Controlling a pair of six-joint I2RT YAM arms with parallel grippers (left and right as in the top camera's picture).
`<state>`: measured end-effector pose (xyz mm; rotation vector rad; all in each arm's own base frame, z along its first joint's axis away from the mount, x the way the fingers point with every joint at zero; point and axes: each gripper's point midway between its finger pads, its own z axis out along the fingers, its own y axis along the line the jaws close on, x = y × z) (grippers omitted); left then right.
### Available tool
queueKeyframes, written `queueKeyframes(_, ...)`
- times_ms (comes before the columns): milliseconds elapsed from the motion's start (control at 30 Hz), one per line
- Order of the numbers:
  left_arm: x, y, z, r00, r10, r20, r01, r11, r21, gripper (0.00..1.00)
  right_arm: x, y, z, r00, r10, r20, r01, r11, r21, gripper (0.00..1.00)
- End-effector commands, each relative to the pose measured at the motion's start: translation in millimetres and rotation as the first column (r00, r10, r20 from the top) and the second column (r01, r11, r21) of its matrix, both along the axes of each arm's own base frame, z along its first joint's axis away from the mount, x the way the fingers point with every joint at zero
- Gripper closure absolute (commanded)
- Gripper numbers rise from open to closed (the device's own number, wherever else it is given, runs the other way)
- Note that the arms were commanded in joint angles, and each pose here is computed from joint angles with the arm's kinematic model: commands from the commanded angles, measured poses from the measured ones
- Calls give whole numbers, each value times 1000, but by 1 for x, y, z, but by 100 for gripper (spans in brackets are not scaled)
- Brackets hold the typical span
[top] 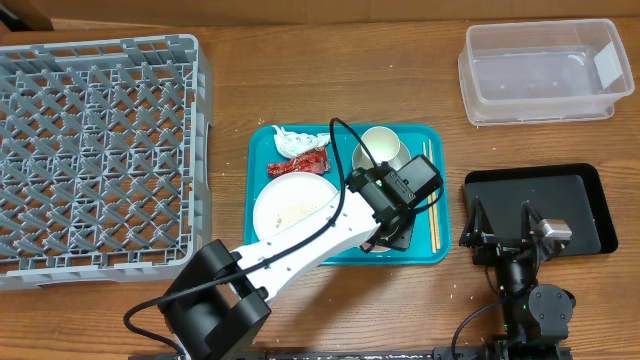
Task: Sort waste into correct bins and load items into the dishwasher
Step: 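Lower the left gripper onto the pink bowl rim and grasp it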
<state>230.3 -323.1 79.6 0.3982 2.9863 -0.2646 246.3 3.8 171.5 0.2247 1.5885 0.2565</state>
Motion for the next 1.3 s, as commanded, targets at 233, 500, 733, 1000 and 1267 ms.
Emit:
queueKeyframes(233, -20, -4, -31, 963, -267, 24, 266, 964, 20, 45, 0, -2, -2, 1000, -12, 3, 13, 1000, -4, 0)
queueKeyframes(500, -19, -5, -38, 892, -447, 68, 445, 894, 39, 41, 0, -2, -2, 1000, -12, 3, 13, 1000, -4, 0)
queueKeyframes(733, -21, -3, -48, 883, -464, 73, 463, 886, 40, 49, 0, -2, -2, 1000, -12, 3, 13, 1000, -4, 0)
queueKeyframes(1000, -18, -7, -48, 901, -424, 90, 424, 906, 20, 62, 0, -2, -2, 1000, -12, 3, 13, 1000, -4, 0)
queueKeyframes(1267, -13, -14, -45, 900, -420, 117, 423, 906, 3, 85, 0, -2, -2, 1000, -12, 4, 13, 1000, -4, 0)
